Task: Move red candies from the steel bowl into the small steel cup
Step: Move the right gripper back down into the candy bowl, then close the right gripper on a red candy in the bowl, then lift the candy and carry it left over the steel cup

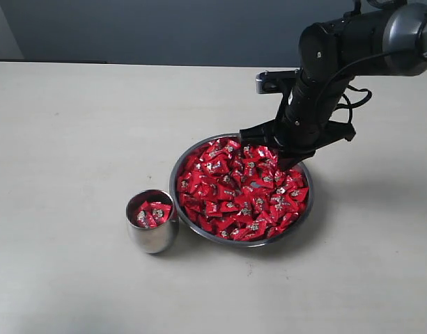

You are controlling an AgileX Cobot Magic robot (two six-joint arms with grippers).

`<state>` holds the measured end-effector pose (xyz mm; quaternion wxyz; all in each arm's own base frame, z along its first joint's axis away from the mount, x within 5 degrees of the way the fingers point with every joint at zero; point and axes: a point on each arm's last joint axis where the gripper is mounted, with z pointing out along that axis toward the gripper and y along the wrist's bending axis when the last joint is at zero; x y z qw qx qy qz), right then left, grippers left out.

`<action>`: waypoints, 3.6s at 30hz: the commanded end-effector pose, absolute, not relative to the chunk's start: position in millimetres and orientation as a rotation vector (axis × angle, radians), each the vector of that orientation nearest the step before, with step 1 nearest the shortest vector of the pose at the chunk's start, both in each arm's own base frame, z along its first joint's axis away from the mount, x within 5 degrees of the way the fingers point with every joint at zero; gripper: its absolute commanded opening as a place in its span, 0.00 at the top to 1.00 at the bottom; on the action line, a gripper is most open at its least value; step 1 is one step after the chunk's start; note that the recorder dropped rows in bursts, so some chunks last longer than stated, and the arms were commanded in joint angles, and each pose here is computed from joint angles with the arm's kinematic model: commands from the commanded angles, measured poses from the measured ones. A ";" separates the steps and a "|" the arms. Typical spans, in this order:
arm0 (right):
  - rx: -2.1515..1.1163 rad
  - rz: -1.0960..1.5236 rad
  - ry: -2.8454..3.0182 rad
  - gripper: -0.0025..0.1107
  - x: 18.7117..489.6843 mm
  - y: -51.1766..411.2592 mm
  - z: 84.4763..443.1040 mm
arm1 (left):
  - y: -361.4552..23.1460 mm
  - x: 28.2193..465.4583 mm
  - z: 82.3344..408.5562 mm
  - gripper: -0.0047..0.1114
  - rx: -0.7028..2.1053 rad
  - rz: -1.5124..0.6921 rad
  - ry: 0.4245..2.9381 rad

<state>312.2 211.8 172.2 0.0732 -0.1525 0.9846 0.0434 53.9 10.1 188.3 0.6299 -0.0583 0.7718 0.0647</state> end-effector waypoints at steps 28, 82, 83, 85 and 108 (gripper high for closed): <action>-0.445 0.105 2.958 0.62 322.0 215.4 139.3 | 10.2 53.8 187.5 0.96 -0.136 0.148 1.765; -0.754 0.364 2.557 0.99 317.9 225.2 235.3 | 10.2 53.8 187.5 0.96 -0.136 0.148 1.765; -0.774 0.449 2.528 0.99 317.8 231.6 242.8 | 10.2 53.8 187.5 0.96 -0.136 0.148 1.765; -0.880 0.637 2.422 0.99 316.4 246.5 261.2 | 10.2 53.8 187.5 0.96 -0.136 0.148 1.765; -1.760 0.597 2.323 0.99 250.5 344.0 227.4 | 10.2 53.8 187.5 0.96 -0.136 0.148 1.765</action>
